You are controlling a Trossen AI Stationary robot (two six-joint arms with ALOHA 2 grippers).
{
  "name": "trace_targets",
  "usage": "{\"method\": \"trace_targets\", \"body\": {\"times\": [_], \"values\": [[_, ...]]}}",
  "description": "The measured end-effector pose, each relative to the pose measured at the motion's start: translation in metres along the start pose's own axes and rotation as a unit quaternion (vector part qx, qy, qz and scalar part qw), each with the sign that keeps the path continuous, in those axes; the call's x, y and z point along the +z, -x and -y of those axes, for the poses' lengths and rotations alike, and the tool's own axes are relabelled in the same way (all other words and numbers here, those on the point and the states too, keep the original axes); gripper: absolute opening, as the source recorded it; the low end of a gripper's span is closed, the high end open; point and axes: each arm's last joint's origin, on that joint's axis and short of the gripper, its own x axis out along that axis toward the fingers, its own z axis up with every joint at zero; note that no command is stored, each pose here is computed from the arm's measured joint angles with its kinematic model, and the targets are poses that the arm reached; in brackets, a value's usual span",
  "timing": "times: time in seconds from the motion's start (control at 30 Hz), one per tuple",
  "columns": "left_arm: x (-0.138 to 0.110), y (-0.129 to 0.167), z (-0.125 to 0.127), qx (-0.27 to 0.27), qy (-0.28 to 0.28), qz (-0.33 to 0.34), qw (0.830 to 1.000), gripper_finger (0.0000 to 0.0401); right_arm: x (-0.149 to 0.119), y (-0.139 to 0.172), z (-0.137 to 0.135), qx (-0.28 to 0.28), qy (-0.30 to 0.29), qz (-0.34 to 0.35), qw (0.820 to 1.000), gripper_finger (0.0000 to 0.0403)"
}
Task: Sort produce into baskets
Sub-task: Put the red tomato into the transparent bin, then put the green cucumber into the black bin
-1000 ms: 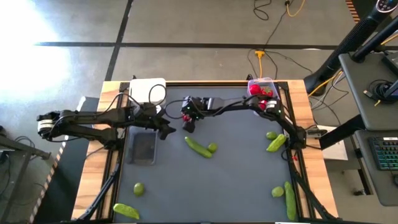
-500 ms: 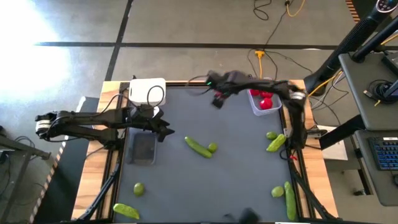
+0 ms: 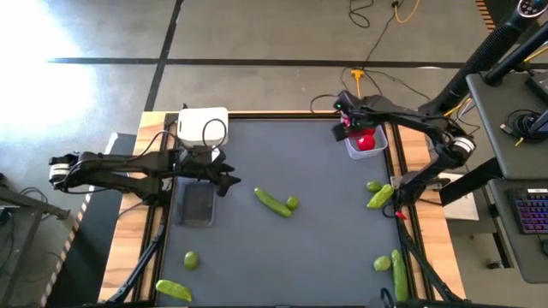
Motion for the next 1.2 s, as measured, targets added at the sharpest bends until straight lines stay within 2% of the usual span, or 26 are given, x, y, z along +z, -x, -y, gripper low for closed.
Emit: {"method": "trace_targets", "body": {"times": [0.07,0.23,0.4,0.67,0.87,0.93,1.07,1.13,1.2], "values": [[0.002,0.001,0.001,-0.001,-0.002,0.011,1.000,0.0274,-0.003,-0.014,0.003,0.034,-0.024,-0.005,0.999,0.0274],[0.001,0.009,0.008,-0.025,0.004,0.022,0.999,0.0274,-0.010,-0.039,0.013,0.013,-0.072,-0.008,0.997,0.0296],[-0.003,0.018,0.019,-0.042,0.008,0.038,0.998,0.0274,-0.010,-0.047,0.017,0.006,-0.059,-0.004,0.998,0.0320],[-0.007,0.024,0.025,-0.036,0.010,0.058,0.998,0.0274,0.002,-0.038,0.022,0.005,-0.059,0.008,0.998,0.0365],[-0.007,0.023,0.025,-0.035,0.013,0.056,0.998,0.0274,0.019,-0.003,0.021,0.038,-0.036,0.009,0.999,0.0369],[-0.007,0.023,0.025,-0.034,0.013,0.055,0.998,0.0274,0.021,0.013,0.013,0.076,-0.018,0.018,0.997,0.0368],[-0.008,0.020,0.026,-0.031,0.005,0.052,0.998,0.0274,0.010,0.044,-0.021,0.160,0.066,0.039,0.984,0.0367],[-0.008,0.016,0.026,-0.028,-0.022,0.049,0.998,0.0274,-0.004,0.056,-0.042,0.184,0.111,0.046,0.976,0.0367],[-0.008,0.009,0.028,-0.036,-0.089,0.041,0.995,0.0274,-0.020,0.067,-0.063,0.205,0.155,0.055,0.965,0.0367]]}}
